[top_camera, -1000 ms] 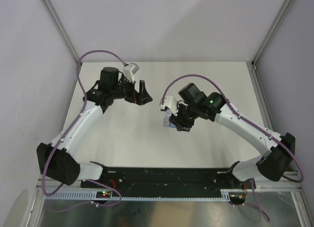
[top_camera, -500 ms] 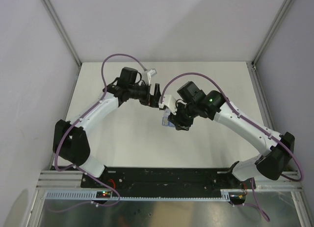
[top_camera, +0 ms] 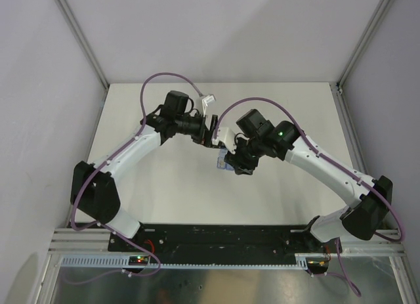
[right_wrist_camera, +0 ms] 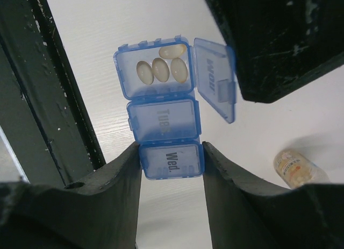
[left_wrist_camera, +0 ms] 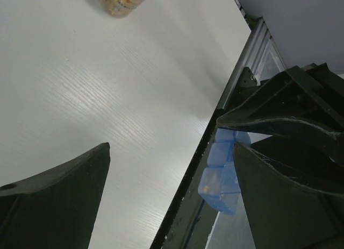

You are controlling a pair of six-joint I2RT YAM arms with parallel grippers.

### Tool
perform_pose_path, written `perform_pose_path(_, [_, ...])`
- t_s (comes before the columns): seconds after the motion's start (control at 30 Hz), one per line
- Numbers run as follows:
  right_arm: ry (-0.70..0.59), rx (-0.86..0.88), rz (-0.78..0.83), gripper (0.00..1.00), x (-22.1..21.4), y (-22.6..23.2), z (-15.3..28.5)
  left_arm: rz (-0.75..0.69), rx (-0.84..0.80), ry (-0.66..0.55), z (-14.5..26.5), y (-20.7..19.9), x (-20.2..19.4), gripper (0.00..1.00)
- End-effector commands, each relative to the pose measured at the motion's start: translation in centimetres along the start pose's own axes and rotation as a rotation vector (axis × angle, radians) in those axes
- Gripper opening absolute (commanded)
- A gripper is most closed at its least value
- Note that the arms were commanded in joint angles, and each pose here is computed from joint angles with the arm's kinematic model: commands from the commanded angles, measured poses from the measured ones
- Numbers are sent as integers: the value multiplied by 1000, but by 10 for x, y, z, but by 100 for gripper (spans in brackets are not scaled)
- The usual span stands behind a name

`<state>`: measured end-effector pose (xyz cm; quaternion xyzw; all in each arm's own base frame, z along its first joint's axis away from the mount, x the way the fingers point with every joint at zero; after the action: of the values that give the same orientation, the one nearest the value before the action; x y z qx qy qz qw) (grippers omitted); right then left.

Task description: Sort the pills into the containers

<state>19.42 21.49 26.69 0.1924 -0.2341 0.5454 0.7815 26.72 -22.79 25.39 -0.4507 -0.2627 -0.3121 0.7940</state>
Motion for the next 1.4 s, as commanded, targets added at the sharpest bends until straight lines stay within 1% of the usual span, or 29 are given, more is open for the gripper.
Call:
perform_pose_path(0.0, [-37,-25,14,8,9,-3,9,-79,-58,-31,9,-20,4,98])
perform_pose_path(0.2, [-39,-37,10,8,8,-5,11,-80,-75,-20,9,-23,-1,97])
perform_pose_path(0.43, [-41,-56,2,7,8,-10,12,-82,-108,-1,7,-26,-7,91])
perform_pose_path(0.8, [-39,-79,1,6,7,-12,14,-87,-177,28,4,-34,-17,85])
perform_pose_path(1.1, [-39,-100,-3,5,7,-14,16,-84,-196,45,2,-35,-23,81])
perform_pose_path(1.37, [-47,-121,-11,4,9,-16,17,-80,-228,61,-1,-39,-26,74])
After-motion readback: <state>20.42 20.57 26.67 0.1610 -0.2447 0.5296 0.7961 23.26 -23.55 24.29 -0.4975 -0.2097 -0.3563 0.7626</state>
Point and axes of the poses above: each gripper's point midway between its finger pads, its own z axis back along the fingers, its own y axis along the line the jaws close on, x = y × z, the point moved 8 cm from there along z, back along the fingers, and after that the axes turned 8 degrees about -z, right-handed, at the moved point
